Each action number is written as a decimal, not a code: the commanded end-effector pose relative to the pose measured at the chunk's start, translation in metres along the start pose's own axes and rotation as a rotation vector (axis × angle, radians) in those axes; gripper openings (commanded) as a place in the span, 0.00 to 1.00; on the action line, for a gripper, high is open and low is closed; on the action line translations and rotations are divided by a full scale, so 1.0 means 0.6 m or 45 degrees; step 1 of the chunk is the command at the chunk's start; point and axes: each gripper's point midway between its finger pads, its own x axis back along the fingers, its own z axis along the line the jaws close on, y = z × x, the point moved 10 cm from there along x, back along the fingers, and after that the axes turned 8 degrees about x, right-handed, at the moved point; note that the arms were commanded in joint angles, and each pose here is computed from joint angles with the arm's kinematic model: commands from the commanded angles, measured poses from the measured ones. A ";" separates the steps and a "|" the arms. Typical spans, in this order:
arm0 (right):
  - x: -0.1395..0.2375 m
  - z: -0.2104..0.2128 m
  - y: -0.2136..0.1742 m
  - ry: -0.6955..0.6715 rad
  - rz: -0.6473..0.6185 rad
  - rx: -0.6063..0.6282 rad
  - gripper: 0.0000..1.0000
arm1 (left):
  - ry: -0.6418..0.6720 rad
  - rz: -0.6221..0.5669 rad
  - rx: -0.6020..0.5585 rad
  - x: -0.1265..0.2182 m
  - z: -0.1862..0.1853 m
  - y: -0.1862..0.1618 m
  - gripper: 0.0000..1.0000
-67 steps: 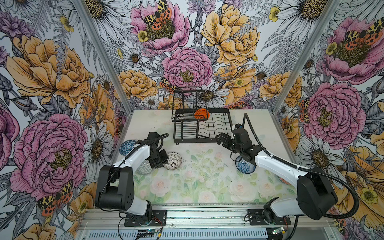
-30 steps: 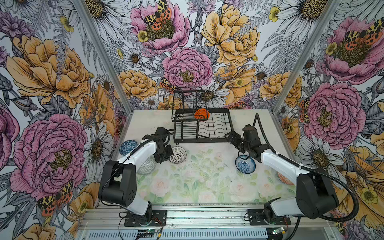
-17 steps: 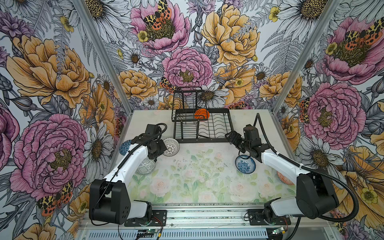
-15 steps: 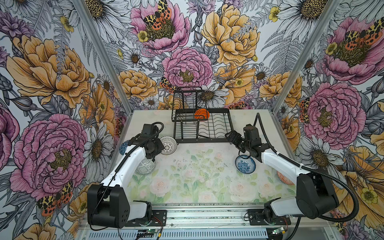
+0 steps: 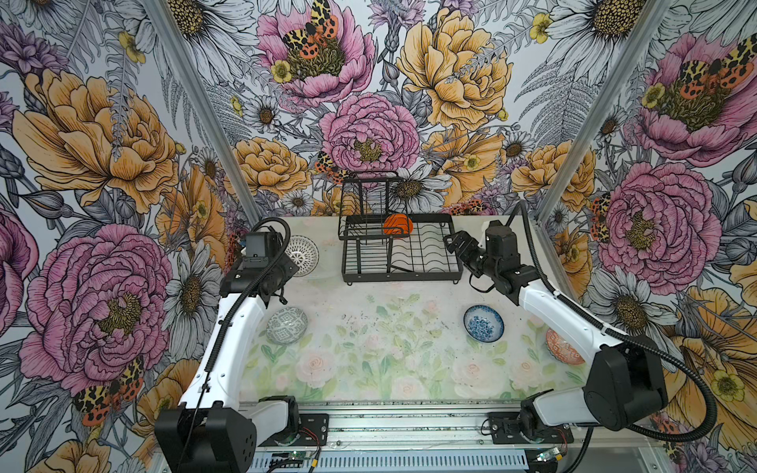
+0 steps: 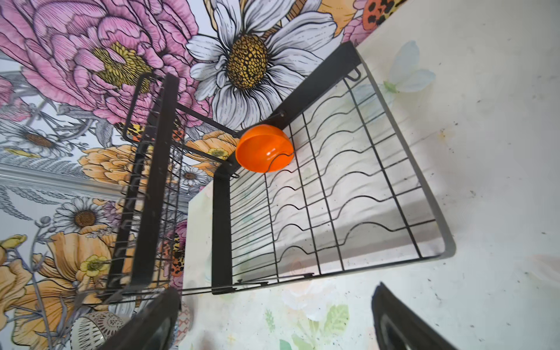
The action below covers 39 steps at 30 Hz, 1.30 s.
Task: Load the bowls into the dish rack
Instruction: 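Lift the patterned bowl off the table with the left gripper, then carry the patterned bowl toward the rack with the left gripper while the right gripper approaches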
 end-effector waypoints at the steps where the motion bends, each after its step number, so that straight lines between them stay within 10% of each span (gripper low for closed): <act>1: 0.010 0.037 0.045 0.053 -0.108 -0.080 0.99 | -0.262 -0.300 0.113 0.058 -0.052 0.067 0.00; 20: 0.043 0.256 0.169 0.468 -0.314 -0.405 0.99 | -0.924 -0.687 -0.036 0.106 -0.274 0.065 0.00; 39: -0.003 0.379 0.157 0.707 -0.169 -0.817 0.99 | -1.038 -0.830 -0.249 0.060 -0.387 -0.019 0.00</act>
